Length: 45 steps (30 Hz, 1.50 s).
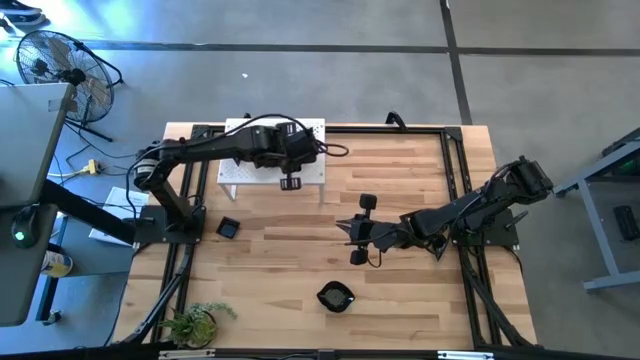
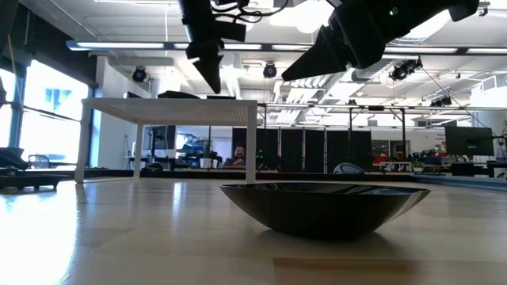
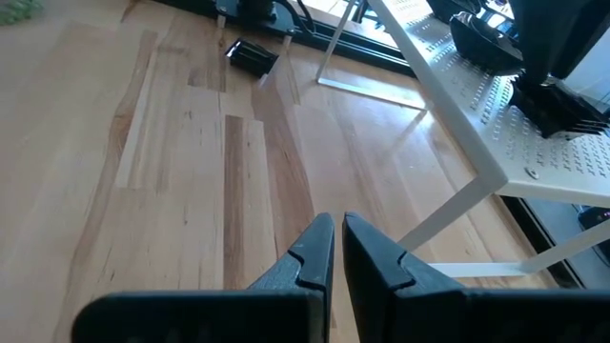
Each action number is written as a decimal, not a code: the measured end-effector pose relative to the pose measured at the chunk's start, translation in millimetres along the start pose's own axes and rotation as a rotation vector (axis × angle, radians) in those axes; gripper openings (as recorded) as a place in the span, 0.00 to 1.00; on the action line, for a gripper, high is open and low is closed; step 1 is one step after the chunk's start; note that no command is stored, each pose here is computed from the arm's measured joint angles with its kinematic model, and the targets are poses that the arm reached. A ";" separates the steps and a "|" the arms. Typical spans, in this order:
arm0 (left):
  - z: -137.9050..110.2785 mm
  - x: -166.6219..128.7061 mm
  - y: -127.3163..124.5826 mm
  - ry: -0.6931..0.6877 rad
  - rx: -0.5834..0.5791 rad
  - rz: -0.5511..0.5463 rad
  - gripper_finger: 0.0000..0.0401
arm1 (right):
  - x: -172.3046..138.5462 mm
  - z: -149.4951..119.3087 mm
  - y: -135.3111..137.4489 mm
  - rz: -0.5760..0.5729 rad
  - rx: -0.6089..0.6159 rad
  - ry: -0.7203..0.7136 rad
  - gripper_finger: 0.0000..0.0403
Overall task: Pick & Place Mini shaped plates
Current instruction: Stack the drop-shaped plate on top of the drop-shaped plate on the shelf
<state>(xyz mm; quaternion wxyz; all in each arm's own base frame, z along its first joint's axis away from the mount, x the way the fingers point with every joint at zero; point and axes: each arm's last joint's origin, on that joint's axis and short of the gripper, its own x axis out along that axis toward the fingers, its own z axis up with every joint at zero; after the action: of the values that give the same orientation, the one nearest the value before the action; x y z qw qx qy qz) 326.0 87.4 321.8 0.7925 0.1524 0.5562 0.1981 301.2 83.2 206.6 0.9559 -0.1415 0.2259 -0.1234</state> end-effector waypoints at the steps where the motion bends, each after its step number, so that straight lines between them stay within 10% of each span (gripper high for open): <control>1: 0.9 0.0 -0.4 -0.013 -0.008 -0.017 0.16 | 0.0 0.0 0.1 0.000 0.000 0.000 0.04; 13: -24.3 -54.3 6.8 -0.502 -0.198 -0.070 0.03 | -0.3 3.7 1.0 0.033 0.053 -0.035 0.04; 25: -82.6 -53.1 -56.8 -0.893 -0.188 -0.143 0.03 | -16.6 7.3 -8.3 0.034 0.241 0.006 0.01; 45: -130.0 -16.6 -124.5 -1.216 -0.206 -0.321 0.03 | -96.9 -58.8 -21.2 -0.197 0.939 0.962 0.08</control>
<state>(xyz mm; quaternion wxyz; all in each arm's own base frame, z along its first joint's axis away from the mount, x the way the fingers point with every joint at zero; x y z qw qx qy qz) 216.6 -26.9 234.3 0.9971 0.0754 0.0008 0.0073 186.0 79.9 201.5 0.6932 0.3393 0.5345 -0.3444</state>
